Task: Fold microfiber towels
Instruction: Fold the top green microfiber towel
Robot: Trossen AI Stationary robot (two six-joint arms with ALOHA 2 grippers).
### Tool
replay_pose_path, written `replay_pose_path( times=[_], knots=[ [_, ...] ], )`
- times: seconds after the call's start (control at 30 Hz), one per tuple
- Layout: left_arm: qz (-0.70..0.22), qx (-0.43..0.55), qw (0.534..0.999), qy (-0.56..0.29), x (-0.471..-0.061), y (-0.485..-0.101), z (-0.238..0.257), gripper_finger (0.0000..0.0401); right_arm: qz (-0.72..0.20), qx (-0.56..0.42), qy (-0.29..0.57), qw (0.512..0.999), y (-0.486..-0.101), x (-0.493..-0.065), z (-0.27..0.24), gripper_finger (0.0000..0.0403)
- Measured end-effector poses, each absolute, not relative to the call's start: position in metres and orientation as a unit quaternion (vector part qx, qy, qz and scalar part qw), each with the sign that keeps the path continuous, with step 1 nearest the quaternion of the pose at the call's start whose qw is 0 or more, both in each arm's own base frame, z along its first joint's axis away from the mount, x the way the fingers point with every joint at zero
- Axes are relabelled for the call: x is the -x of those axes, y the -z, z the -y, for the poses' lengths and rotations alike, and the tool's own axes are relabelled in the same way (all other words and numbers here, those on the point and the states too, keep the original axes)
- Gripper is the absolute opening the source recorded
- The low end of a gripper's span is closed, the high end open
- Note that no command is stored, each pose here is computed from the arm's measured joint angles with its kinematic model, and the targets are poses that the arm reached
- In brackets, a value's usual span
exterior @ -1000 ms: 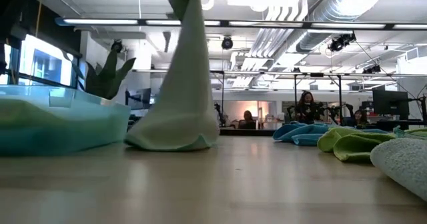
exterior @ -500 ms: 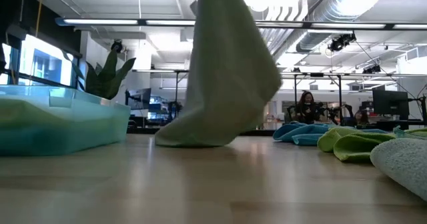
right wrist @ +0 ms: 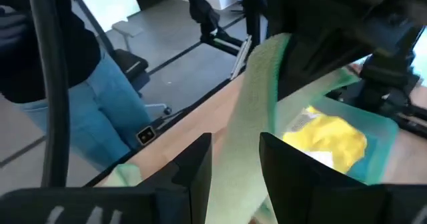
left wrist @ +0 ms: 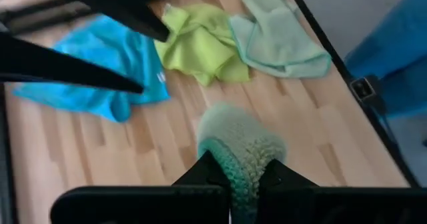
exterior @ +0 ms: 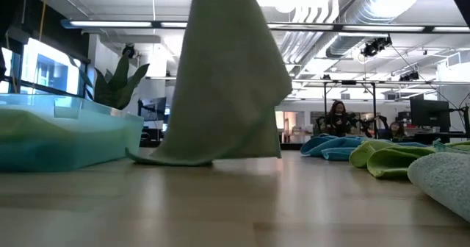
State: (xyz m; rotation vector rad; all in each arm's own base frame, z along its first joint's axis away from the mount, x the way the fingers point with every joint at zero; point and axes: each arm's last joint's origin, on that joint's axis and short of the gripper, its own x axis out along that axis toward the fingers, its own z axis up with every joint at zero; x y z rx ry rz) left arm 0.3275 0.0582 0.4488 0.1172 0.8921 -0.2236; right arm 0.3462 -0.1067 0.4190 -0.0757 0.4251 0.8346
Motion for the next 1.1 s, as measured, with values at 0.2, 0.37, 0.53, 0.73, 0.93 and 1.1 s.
replay_pose_path(
  times=[0.2,0.37,0.53,0.73,0.93,1.1],
  knots=[
    [-0.444,0.008,0.886,0.135,-0.319,-0.45,-0.053,0.0,-0.179,0.038,-0.445,0.877,-0.403,-0.357,0.111,0.0119],
    [-0.451,0.046,0.881,0.133,-0.311,-0.454,-0.046,0.0,-0.213,0.02,-0.443,0.871,-0.387,-0.363,0.116,0.0119],
    [-0.449,0.117,0.881,0.092,-0.305,-0.46,-0.045,0.0,-0.274,0.014,-0.406,0.872,-0.371,-0.371,0.122,0.0119],
    [-0.455,0.103,0.881,0.08,-0.308,-0.46,-0.031,0.0,-0.329,-0.038,-0.413,0.849,-0.356,-0.363,0.127,0.0104],
    [-0.458,0.082,0.882,0.07,-0.308,-0.46,-0.024,0.0,-0.307,-0.083,-0.404,0.858,-0.365,-0.329,0.146,0.0051],
    [-0.451,0.091,0.886,0.056,-0.31,-0.461,-0.025,0.0,-0.321,-0.126,-0.383,0.857,-0.349,-0.284,0.146,0.0015]
  ],
)
